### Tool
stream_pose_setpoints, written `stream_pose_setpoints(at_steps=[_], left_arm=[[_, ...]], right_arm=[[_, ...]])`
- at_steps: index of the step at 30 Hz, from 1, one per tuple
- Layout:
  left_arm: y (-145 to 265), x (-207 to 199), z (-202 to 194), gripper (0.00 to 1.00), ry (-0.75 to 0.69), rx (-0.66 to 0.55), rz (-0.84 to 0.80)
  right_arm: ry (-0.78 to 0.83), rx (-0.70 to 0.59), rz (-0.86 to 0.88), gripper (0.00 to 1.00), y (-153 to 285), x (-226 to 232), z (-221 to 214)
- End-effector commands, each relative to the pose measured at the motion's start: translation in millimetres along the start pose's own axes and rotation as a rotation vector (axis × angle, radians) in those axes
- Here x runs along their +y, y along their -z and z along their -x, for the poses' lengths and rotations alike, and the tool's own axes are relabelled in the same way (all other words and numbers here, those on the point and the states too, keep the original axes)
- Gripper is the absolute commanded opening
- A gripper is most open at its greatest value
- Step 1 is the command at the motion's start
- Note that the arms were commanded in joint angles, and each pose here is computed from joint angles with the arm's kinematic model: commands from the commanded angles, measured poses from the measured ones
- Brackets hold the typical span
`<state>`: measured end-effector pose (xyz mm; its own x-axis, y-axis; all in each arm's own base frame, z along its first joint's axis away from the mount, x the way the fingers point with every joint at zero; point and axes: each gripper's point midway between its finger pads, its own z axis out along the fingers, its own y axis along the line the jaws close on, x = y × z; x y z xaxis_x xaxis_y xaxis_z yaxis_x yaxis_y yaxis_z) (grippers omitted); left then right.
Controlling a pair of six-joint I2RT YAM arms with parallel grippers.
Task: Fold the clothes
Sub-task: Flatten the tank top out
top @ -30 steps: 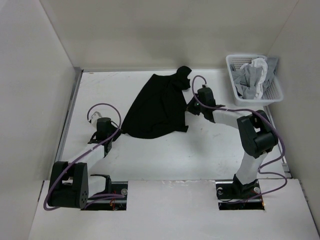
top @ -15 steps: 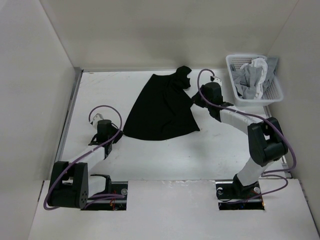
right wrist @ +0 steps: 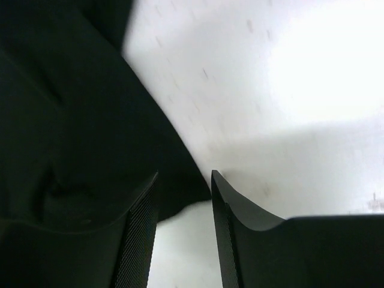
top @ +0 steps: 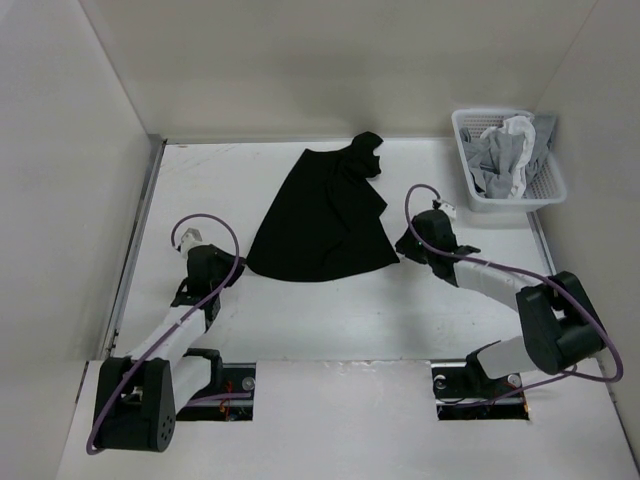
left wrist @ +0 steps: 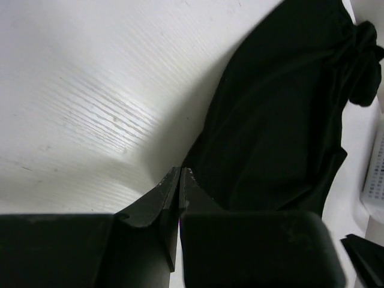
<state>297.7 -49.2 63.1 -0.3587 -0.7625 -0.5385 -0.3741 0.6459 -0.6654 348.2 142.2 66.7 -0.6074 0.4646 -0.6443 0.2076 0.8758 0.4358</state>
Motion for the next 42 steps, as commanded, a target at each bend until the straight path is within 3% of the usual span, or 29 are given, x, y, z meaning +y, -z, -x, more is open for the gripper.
stream_pose_setpoints(at_steps=[1,7,16,22,25,37,42], left_arm=[[3,-13,0,0.0,0.001,-0.005,-0.059],[4,-17,-3,0.0,-0.011,0.004,-0.078],[8,-28,-6,0.0,-0.007,0.012,-0.122],[7,-36,25,0.0,0.137,-0.075,-0.116],[1,-44,25,0.0,0.14,-0.064,-0.124],[-7,-9,57,0.0,0.22,-0.143,-0.02],[-7,-11,56,0.0,0.218,-0.143,-0.031]], right_arm=[[-0.014,0.048,-0.013,0.45,10,-3,-25],[-0.014,0.119,-0.049,0.43,5,-10,-56],[-0.053,0.068,-0.103,0.38,-1,-14,-45],[-0.037,0.071,-0.132,0.36,-8,-13,-44],[-0.027,0.086,-0.126,0.36,-7,-12,-47],[-0.015,0.091,-0.11,0.4,-4,-11,-51],[0.006,0.107,-0.096,0.36,-4,-7,-57]])
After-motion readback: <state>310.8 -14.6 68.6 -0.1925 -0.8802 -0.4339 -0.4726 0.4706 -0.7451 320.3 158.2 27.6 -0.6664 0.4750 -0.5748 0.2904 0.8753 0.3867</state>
